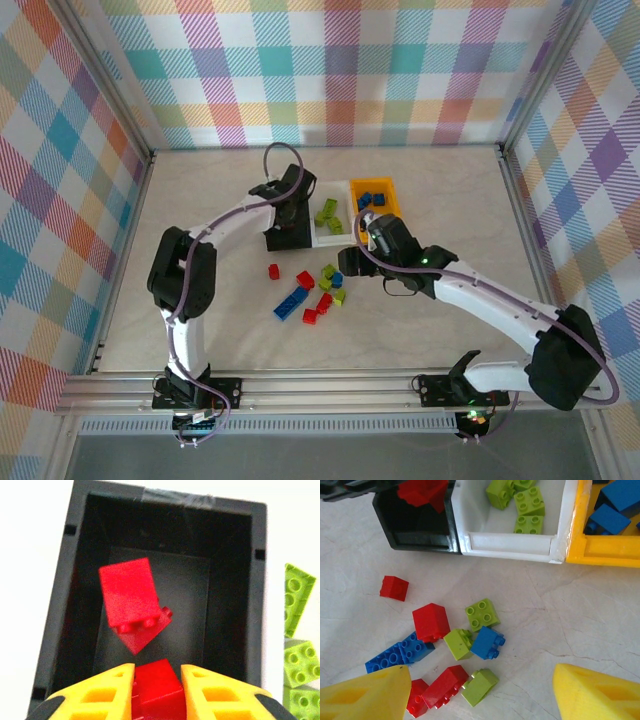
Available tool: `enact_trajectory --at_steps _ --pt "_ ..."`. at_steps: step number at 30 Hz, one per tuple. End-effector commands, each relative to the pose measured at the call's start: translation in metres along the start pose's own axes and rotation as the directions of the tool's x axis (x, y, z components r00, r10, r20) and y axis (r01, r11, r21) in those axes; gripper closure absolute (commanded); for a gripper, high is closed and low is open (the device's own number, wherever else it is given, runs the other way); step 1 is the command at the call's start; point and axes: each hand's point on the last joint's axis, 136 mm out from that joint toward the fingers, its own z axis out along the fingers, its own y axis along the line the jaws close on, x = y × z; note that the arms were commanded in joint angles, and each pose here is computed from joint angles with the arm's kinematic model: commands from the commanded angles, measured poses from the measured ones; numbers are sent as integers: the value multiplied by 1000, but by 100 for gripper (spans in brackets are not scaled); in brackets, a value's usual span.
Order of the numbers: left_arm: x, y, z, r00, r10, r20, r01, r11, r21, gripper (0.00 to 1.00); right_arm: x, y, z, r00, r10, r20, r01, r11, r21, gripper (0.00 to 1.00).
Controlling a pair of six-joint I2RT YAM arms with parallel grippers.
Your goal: Sort the legos into containers by color
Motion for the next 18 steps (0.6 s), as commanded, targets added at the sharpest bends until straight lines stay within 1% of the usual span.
enact_trajectory --at_steps 1,2,5,7,10,12,14,15,18 --pt "-18 -1 -8 1000 10 26 -10 1000 -9 60 -3 -1 -5 1000 21 20 -21 1000 -6 23" --pt "-18 0 -8 1000 10 25 -9 1000 -7 55 -4 -1 -6 1000 21 22 -20 1000 -6 21" --pt "-16 -1 -16 1000 -1 18 0 1000 24 48 -3 -2 -7 999 21 26 -21 1000 -4 17" --pt "-13 1 -26 1000 -15 17 14 999 50 43 -4 -1 -7 999 19 28 -19 1000 -5 16" --pt "-6 9 -45 999 -39 21 37 996 87 32 -5 -1 -6 999 19 31 -19 1000 -6 15" --pt "4 17 -57 998 -57 17 55 992 113 25 -5 -1 -6 999 17 32 -17 1000 -7 14" --pt "23 31 -64 997 -71 -6 71 990 121 19 -4 -2 -4 999 19 29 -18 1000 -7 14" --pt "29 35 -67 997 -78 -14 79 989 126 17 -4 -2 -3 999 19 27 -19 1000 -7 14" --pt "63 56 -66 994 -81 -68 88 990 109 14 -2 -2 -1 999 23 24 -23 1000 -8 14"
